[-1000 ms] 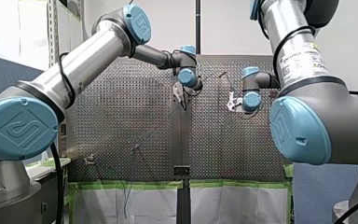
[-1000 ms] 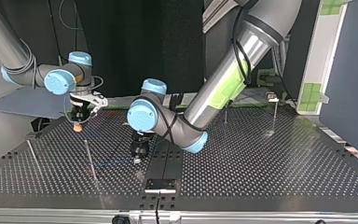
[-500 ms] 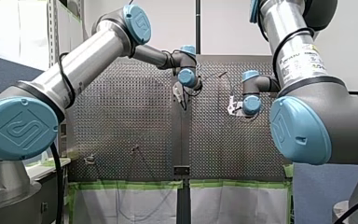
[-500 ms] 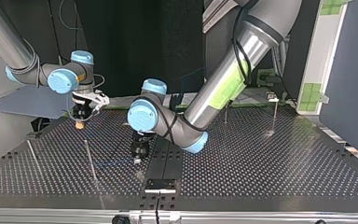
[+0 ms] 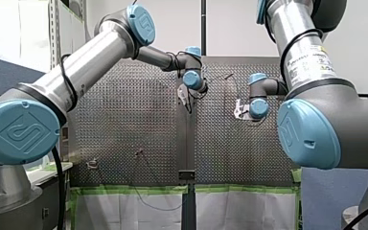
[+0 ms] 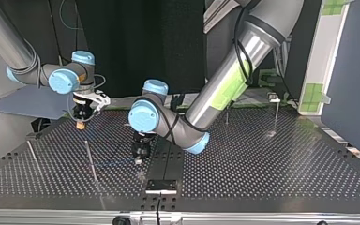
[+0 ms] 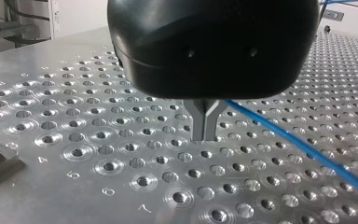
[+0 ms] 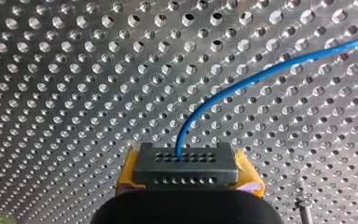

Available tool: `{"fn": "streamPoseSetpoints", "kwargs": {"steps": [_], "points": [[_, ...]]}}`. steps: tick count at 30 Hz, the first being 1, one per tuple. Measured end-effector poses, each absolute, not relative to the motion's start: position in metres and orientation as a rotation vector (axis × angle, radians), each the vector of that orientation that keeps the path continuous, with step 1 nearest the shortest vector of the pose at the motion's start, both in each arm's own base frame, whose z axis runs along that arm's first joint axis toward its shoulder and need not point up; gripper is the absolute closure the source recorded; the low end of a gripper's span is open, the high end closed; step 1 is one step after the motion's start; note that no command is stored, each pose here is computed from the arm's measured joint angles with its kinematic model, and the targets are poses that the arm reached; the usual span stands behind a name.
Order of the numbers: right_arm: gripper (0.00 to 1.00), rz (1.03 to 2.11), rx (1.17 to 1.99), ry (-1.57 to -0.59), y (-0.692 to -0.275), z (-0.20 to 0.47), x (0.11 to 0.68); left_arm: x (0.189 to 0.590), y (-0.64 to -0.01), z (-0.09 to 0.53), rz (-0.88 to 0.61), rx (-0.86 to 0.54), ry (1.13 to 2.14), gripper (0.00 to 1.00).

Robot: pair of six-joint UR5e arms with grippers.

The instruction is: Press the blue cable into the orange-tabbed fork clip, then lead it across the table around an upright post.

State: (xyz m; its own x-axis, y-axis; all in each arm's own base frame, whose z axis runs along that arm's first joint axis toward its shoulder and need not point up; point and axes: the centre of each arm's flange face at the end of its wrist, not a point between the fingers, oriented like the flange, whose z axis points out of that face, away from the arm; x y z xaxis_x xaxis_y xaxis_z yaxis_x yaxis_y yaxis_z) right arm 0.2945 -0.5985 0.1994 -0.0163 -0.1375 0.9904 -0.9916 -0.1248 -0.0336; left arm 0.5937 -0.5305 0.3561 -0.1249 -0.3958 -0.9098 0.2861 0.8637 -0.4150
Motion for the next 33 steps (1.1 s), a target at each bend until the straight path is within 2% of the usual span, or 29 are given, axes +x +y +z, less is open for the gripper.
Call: {"fn": "streamPoseSetpoints", "kwargs": {"steps": [20,22,23,25,26,28,33], "points": [[1.0,1.251,1.384,-1.286,-0.595,0.183,0.288,0.588,-0.532,0.353,-0.57,-0.073,1.617,1.0],[1.0,1.252,1.379,-1.289,-0.594,0.179,0.286,0.588,-0.533,0.353,-0.565,-0.07,1.617,0.93],[1.0,1.254,1.375,-1.289,-0.593,0.177,0.285,0.588,-0.533,0.354,-0.562,-0.07,1.616,0.93],[1.0,1.26,1.367,-1.285,-0.593,0.175,0.285,0.587,-0.533,0.354,-0.553,-0.072,1.615,0.82],[1.0,1.262,1.364,-1.283,-0.594,0.175,0.285,0.587,-0.533,0.354,-0.55,-0.072,1.615,0.82],[1.0,1.265,1.36,-1.281,-0.594,0.174,0.285,0.586,-0.533,0.353,-0.541,-0.069,1.615,0.73],[1.0,1.266,1.358,-1.28,-0.594,0.172,0.284,0.583,-0.534,0.35,-0.515,-0.071,1.619,0.68]]}}
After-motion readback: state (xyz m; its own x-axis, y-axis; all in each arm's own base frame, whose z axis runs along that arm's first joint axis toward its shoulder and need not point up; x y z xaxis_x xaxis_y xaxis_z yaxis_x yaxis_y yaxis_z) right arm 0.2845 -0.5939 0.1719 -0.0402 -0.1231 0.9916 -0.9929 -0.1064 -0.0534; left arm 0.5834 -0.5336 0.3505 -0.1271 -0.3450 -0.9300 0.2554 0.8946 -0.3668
